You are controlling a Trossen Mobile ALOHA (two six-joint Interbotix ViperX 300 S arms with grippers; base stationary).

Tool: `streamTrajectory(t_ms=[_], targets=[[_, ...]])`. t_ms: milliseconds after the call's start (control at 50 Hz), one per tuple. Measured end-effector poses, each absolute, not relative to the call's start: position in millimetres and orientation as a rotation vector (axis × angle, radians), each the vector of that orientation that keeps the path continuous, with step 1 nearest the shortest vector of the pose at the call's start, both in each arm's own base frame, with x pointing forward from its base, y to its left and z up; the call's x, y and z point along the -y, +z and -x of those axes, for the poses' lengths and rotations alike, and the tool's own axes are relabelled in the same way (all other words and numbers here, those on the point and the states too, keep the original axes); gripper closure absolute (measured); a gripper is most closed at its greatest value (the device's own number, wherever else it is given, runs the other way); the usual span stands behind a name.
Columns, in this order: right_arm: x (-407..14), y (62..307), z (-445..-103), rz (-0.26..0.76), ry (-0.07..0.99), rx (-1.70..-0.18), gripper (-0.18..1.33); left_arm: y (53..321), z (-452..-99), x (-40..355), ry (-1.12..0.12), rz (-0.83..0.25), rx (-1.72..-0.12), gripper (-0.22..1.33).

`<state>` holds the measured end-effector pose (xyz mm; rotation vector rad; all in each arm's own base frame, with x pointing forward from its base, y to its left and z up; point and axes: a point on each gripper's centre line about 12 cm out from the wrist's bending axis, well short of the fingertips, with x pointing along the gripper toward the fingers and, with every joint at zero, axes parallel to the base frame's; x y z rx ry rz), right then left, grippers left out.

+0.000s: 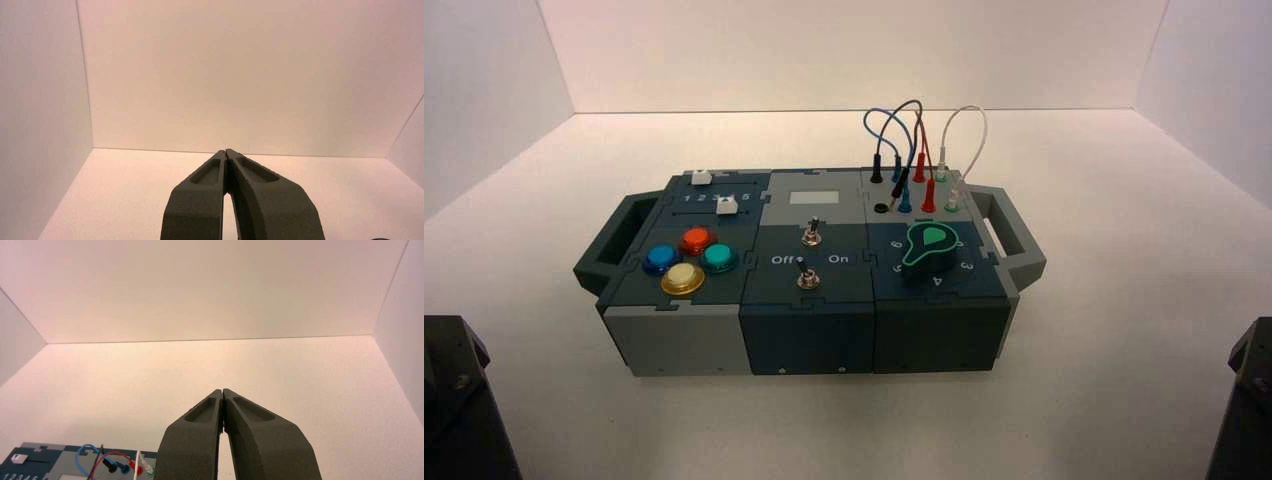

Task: Rotate the box counterclockwise.

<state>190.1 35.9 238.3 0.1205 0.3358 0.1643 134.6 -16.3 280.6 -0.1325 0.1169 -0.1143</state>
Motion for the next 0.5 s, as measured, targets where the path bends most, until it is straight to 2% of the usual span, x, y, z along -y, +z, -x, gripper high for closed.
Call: streamTrajectory(t_ms=[500], targets=[[-36.3,238.0,-190.3,-0.123,0.165,-0.338,1.29,279.7,-136.1,16.4,-0.113,0.131,-0.123,1.28]])
